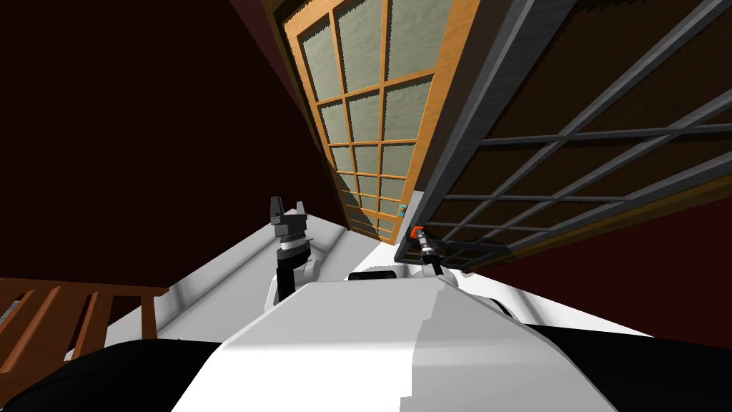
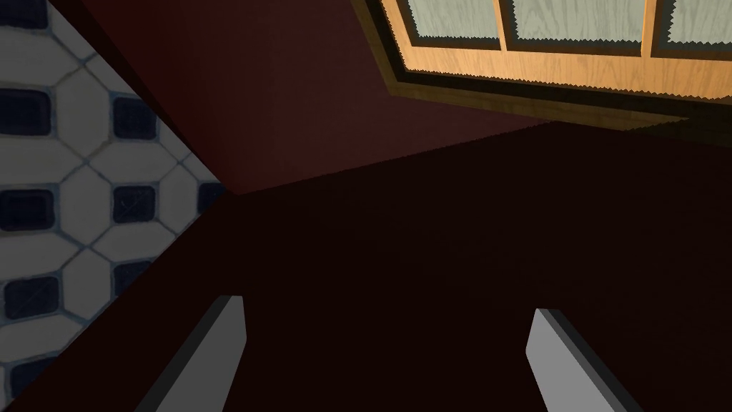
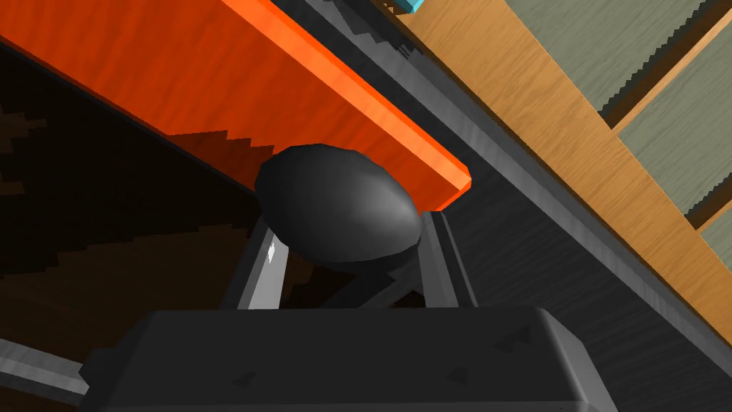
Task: Pull the door open
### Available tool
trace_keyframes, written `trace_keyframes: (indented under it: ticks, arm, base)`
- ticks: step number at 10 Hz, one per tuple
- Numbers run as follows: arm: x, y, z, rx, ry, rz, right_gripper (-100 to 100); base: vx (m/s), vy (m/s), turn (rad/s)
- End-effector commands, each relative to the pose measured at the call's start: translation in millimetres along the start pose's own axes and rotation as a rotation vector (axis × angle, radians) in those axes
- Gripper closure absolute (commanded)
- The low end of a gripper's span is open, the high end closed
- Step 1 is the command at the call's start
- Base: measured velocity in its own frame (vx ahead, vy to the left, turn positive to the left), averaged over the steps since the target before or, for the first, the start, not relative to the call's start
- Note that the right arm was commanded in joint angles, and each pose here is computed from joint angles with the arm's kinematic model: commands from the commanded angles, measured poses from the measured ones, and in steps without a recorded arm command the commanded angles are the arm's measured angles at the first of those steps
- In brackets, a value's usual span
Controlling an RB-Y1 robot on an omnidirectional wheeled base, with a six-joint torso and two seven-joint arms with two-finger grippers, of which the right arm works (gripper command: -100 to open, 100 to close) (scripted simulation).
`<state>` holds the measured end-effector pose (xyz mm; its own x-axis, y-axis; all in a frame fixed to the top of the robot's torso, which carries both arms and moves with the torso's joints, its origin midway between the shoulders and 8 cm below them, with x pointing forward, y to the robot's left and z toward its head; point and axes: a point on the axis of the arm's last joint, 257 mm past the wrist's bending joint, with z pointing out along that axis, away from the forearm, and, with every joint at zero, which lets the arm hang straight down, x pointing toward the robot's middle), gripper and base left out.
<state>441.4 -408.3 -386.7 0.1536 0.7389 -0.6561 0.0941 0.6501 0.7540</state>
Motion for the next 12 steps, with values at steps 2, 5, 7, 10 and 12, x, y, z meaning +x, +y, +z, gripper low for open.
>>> trace_keyframes:
  ticks: [2, 5, 7, 10, 12]
  arm:
    - [1.6, 0.5, -1.1, 0.002, -0.003, 0.081, 100]
    - [-1.2, -0.7, -1.7, 0.005, -0.013, 0.172, 100]
    - [-2.6, -1.4, -2.1, 0.007, -0.019, 0.224, 100]
    - [-5.4, -2.7, -2.8, 0.009, -0.029, 0.313, 100]
    - [-6.7, -3.4, -3.2, 0.01, -0.035, 0.366, 100]
  base:
    - [-0.04, -0.023, 0.062]
    - [-0.032, -0.013, 0.047]
    - [-0.028, -0.014, 0.043]
    - [-0.038, -0.02, 0.065]
    - [-0.037, -0.018, 0.053]
